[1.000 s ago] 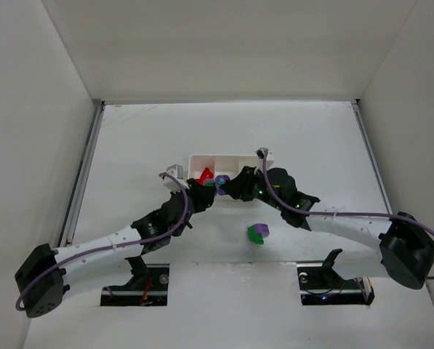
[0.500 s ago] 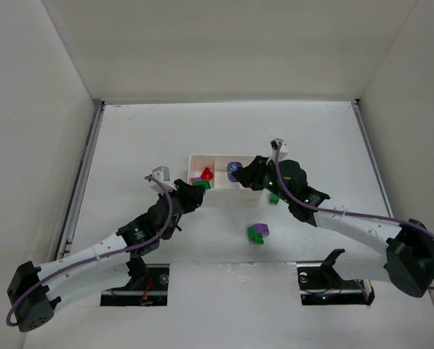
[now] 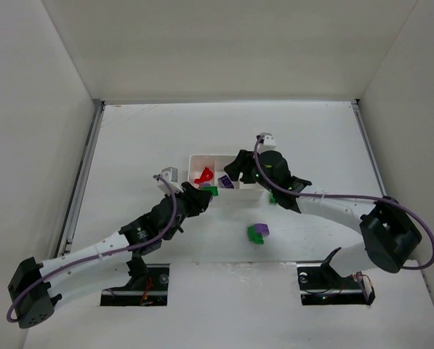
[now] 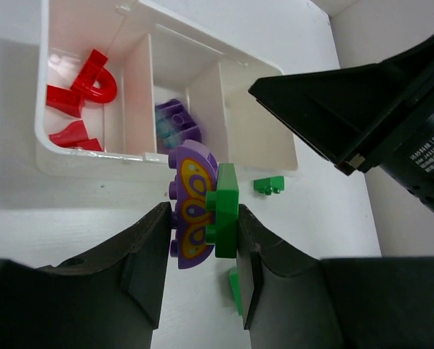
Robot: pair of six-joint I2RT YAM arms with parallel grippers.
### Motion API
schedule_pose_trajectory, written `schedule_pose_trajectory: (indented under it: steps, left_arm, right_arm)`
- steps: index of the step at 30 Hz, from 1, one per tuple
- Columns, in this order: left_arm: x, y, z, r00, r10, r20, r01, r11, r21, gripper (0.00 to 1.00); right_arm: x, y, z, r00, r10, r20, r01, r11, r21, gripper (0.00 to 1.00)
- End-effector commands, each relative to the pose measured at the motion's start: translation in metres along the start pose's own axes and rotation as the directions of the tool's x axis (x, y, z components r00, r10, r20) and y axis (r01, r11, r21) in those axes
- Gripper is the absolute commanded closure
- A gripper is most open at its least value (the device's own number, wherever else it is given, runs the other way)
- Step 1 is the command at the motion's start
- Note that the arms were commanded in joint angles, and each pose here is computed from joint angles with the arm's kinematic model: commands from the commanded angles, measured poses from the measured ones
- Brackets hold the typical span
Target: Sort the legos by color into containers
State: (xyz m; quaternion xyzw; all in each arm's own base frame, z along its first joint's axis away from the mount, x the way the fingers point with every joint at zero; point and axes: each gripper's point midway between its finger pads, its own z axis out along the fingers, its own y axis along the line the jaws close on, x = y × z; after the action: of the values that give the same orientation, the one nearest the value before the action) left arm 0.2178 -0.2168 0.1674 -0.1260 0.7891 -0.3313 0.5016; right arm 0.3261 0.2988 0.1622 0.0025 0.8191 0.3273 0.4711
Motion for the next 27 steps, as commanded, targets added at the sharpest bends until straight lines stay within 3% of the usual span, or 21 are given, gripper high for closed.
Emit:
schedule_pose_trajectory:
  steps: [1, 4, 7, 11, 13, 16, 19, 21, 27]
  left_arm:
    - [-0.016, -0.035, -0.006, 0.999, -0.051, -0.012, 0.052, 0.992, 0.11, 0.84]
    - [-0.017, -0.041, -0.01, 0.994, -0.07, -0.082, 0.08, 0.987, 0.137, 0.84]
    - [-0.016, -0.037, -0.013, 0.982, -0.095, -0.162, 0.116, 0.986, 0.123, 0.84]
    - [-0.011, -0.021, -0.014, 0.946, -0.186, -0.267, 0.211, 0.975, 0.065, 0.84]
    - [-0.006, -0.017, -0.016, 0.923, -0.215, -0.319, 0.243, 0.969, 0.053, 0.84]
    - [0.004, -0.023, -0.02, 0.887, -0.218, -0.408, 0.269, 0.961, 0.071, 0.84]
    - [0.012, -0.029, -0.026, 0.866, -0.204, -0.456, 0.268, 0.96, 0.081, 0.84]
    - [0.017, -0.031, -0.029, 0.854, -0.197, -0.481, 0.267, 0.96, 0.081, 0.84]
    - [0.03, -0.039, -0.041, 0.8, -0.177, -0.573, 0.285, 0.953, 0.103, 0.84]
  right_arm:
    - [-0.03, 0.015, -0.006, 0.996, -0.027, 0.088, 0.03, 0.999, -0.034, 0.29]
    - [-0.027, 0.022, -0.027, 0.992, -0.086, 0.093, 0.092, 0.994, -0.065, 0.32]
    - [-0.008, 0.035, -0.054, 0.981, -0.174, 0.087, 0.184, 0.975, -0.123, 0.43]
    - [0.02, 0.054, -0.093, 0.954, -0.284, 0.097, 0.299, 0.928, -0.224, 0.56]
    - [0.031, 0.067, -0.109, 0.939, -0.328, 0.103, 0.344, 0.894, -0.287, 0.57]
    - [0.048, 0.092, -0.124, 0.914, -0.393, 0.098, 0.4, 0.835, -0.377, 0.52]
    - [0.062, 0.102, -0.125, 0.874, -0.478, 0.085, 0.469, 0.787, -0.401, 0.34]
    - [0.068, 0.101, -0.119, 0.857, -0.512, 0.061, 0.491, 0.775, -0.397, 0.27]
    - [0.081, 0.096, -0.108, 0.805, -0.593, 0.0, 0.547, 0.742, -0.386, 0.24]
